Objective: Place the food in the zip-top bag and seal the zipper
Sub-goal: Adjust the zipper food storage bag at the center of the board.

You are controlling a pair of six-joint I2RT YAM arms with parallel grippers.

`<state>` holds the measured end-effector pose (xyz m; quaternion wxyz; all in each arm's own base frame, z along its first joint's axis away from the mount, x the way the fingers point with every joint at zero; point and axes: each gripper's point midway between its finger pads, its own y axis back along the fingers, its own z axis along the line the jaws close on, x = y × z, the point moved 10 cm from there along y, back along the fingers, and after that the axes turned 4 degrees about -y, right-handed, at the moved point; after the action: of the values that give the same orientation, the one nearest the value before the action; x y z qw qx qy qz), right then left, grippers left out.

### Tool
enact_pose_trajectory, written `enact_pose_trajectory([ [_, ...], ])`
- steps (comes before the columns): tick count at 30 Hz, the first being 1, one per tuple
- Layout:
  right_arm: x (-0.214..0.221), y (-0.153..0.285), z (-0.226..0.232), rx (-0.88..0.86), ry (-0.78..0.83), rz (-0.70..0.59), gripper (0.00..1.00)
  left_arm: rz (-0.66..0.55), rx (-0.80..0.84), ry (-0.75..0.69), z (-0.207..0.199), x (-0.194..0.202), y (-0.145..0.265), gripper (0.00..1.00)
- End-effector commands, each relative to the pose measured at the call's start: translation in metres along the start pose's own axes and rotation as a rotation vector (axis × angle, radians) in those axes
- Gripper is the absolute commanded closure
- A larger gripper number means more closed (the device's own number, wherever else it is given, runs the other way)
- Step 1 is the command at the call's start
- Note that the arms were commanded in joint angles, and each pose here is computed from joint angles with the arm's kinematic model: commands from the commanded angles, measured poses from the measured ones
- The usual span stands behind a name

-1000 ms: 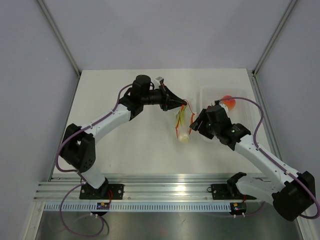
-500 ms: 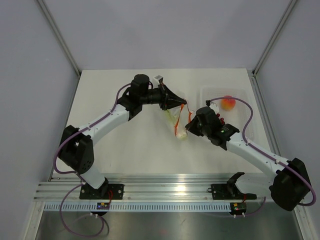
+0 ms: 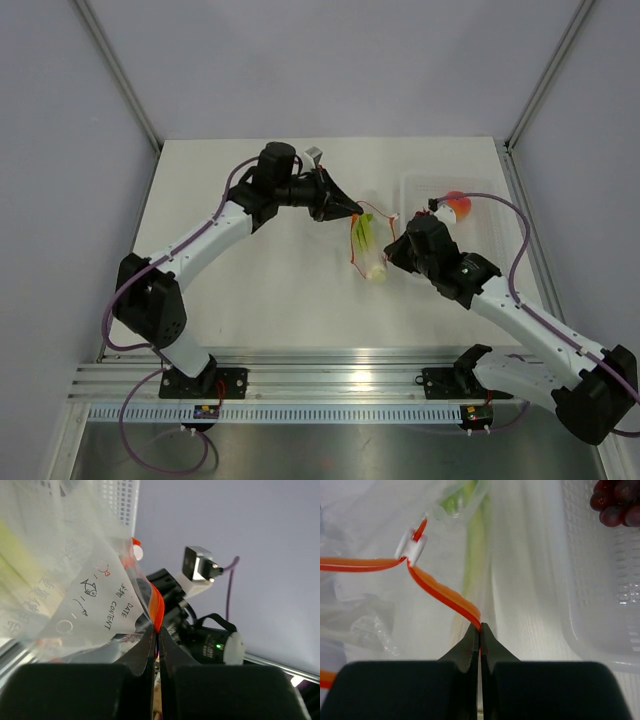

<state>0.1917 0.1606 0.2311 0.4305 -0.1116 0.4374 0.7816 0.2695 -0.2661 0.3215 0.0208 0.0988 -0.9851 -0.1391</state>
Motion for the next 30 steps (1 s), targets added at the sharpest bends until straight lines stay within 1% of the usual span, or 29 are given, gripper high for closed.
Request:
enact_pose_trajectory([
  [1,-0.023,0.034,0.019,-0.059,0.013,-0.050,1.00,0.023,-0.081,-0.235,-0.021,0.001,0.018,0.91],
  [2,-0.024,0.036,0.021,-0.062,0.013,-0.039,1.00,0.019,-0.104,-0.272,-0.023,0.000,0.018,0.86],
  [3,-0.023,0.039,0.021,-0.050,0.023,-0.006,1.00,-0.023,-0.131,-0.376,-0.031,-0.004,0.021,0.72],
  [4,-0.027,0.044,0.028,-0.067,0.025,0.001,1.00,-0.014,-0.201,-0.376,-0.026,-0.001,0.022,0.65],
  [5,-0.025,0.042,0.028,-0.051,0.036,0.033,1.00,-0.047,-0.261,-0.459,-0.023,-0.004,0.023,0.56],
  [6,-0.024,0.043,0.032,-0.066,0.042,0.061,1.00,-0.053,-0.289,-0.492,-0.025,-0.004,0.025,0.45],
  [7,-0.026,0.042,0.036,-0.073,0.042,0.075,1.00,-0.046,-0.317,-0.511,-0.028,-0.001,0.029,0.41],
  [8,-0.026,0.042,0.039,-0.078,0.042,0.087,1.00,-0.045,-0.329,-0.568,-0.030,0.000,0.032,0.37],
  [9,-0.026,0.042,0.042,-0.086,0.044,0.107,1.00,-0.070,-0.359,-0.599,-0.031,0.000,0.035,0.34],
  [10,-0.029,0.042,0.047,-0.092,0.040,0.109,1.00,-0.071,-0.381,-0.625,-0.034,0.006,0.039,0.25],
  [11,-0.030,0.042,0.050,-0.094,0.040,0.106,1.00,-0.084,-0.391,-0.684,-0.037,0.009,0.046,0.21],
  [12,-0.032,0.042,0.052,-0.099,0.041,0.105,1.00,-0.108,-0.419,-0.711,-0.038,0.011,0.051,0.20],
  [13,-0.034,0.041,0.056,-0.101,0.041,0.100,1.00,-0.099,-0.446,-0.720,-0.033,0.014,0.054,0.19],
  [14,-0.035,0.041,0.057,-0.099,0.047,0.101,1.00,-0.116,-0.460,-0.765,-0.034,0.019,0.062,0.19],
  [16,-0.036,0.038,0.060,-0.097,0.052,0.110,1.00,-0.108,-0.493,-0.779,-0.027,0.026,0.066,0.19],
  [17,-0.036,0.037,0.061,-0.098,0.051,0.114,1.00,-0.086,-0.514,-0.789,-0.017,0.030,0.067,0.20],
  [18,-0.036,0.036,0.062,-0.105,0.048,0.122,1.00,-0.093,-0.517,-0.805,-0.017,0.037,0.072,0.21],
  [19,-0.036,0.035,0.062,-0.107,0.047,0.123,1.00,-0.087,-0.510,-0.825,-0.015,0.044,0.071,0.21],
  [21,-0.036,0.034,0.064,-0.118,0.033,0.126,1.00,-0.048,-0.519,-0.828,0.006,0.058,0.067,0.22],
  [22,-0.035,0.033,0.064,-0.118,0.034,0.129,1.00,-0.056,-0.497,-0.843,0.001,0.062,0.067,0.22],
  [23,-0.036,0.034,0.065,-0.124,0.027,0.126,1.00,-0.039,-0.519,-0.837,0.013,0.065,0.064,0.22],
  [25,-0.037,0.035,0.066,-0.127,0.025,0.124,1.00,-0.050,-0.513,-0.861,0.017,0.073,0.063,0.22],
  [28,-0.038,0.037,0.067,-0.136,0.019,0.122,1.00,-0.058,-0.502,-0.861,0.027,0.078,0.060,0.23],
  [30,-0.038,0.037,0.066,-0.136,0.019,0.125,1.00,-0.085,-0.524,-0.871,0.033,0.078,0.057,0.23],
])
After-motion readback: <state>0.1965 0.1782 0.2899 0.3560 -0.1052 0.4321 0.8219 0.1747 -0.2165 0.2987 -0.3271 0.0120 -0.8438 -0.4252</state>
